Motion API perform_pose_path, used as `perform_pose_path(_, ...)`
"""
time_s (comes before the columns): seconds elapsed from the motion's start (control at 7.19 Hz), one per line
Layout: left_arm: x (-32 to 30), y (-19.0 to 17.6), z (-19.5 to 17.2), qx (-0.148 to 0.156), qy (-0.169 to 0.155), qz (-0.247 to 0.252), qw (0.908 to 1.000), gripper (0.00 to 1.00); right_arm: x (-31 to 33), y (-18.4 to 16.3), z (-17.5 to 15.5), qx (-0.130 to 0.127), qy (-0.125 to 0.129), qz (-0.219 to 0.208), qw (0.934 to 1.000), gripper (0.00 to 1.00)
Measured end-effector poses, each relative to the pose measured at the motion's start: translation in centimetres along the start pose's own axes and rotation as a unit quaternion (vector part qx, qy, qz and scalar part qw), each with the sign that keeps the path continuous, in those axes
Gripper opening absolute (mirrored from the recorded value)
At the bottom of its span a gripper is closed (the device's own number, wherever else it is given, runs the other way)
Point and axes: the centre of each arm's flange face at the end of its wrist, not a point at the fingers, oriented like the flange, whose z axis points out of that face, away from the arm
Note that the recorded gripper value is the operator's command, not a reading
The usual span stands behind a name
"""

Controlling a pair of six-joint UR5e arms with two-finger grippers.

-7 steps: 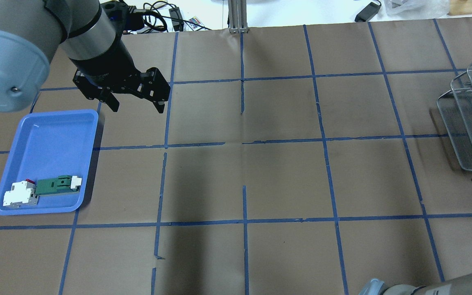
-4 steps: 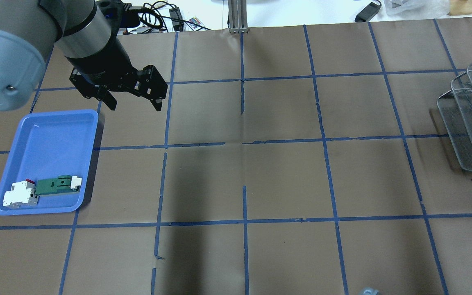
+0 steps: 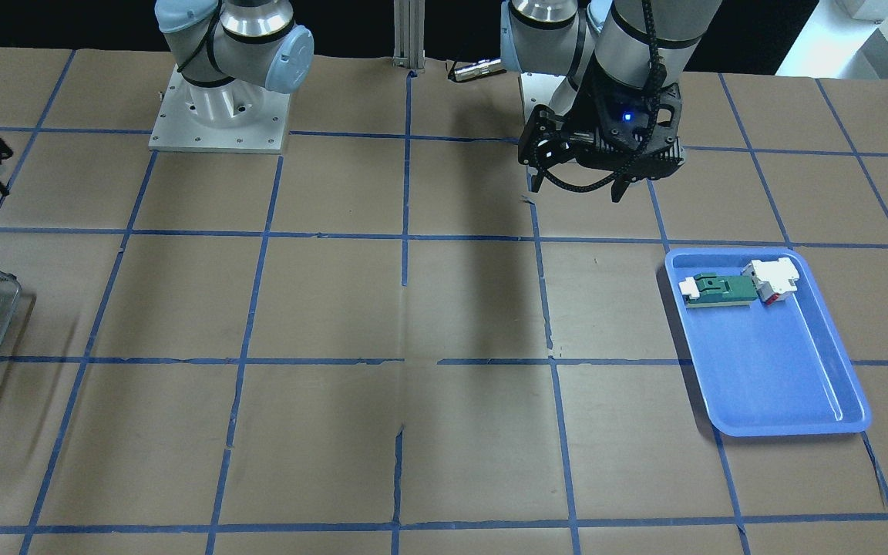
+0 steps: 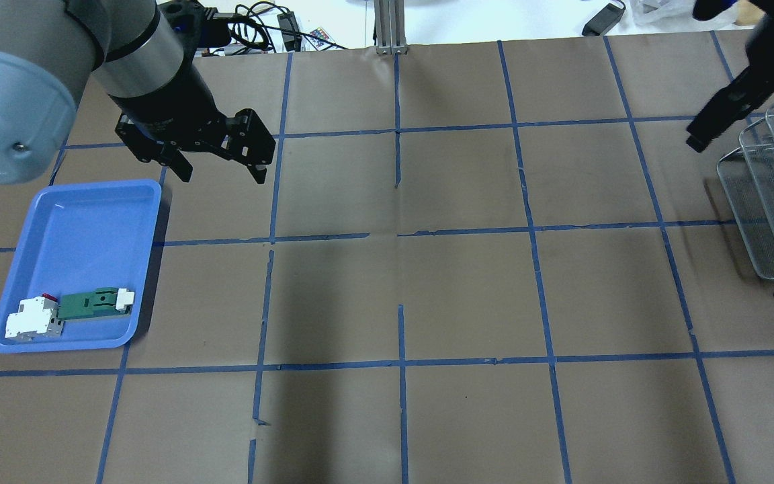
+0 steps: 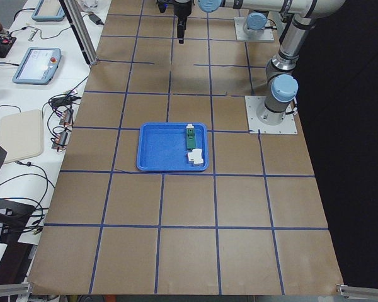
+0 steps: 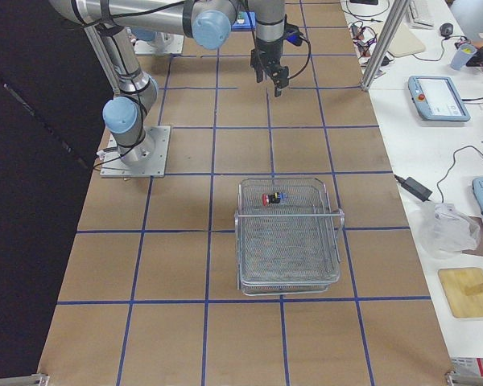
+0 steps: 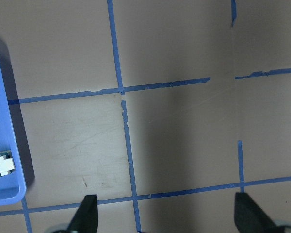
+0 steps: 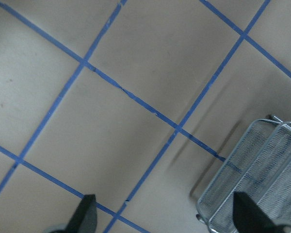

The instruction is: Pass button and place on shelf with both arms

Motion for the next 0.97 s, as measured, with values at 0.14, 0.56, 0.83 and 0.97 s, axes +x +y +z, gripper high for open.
perform_pose_path(0.14, 0.1, 0.1, 0.0, 0.0, 0.0, 0.002, 1.0, 1.0, -2.9, -1.3, -0.5, 0.007, -0.003, 0.05, 0.9987, 1.0)
perform_pose_path(0.56, 0.4, 0.6, 0.1, -0.001, -0.001, 0.014, 0.9999, 1.0, -7.4, -3.2, -0.8, 0.017, -0.027, 0.184, 0.9823, 1.0)
perform_pose_path(0.83, 0.4, 0.8, 0.4, -0.003, -0.002, 0.019, 0.9998, 1.0, -7.9, -3.8, -0.4, 0.007, -0.048, 0.248, 0.9674, 1.0)
perform_pose_path(0.97, 0.4, 0.8, 0.5, -0.003, -0.001, 0.02, 0.9998, 1.0, -7.7, -4.1, -0.2, -0.004, -0.045, 0.262, 0.9639, 1.0)
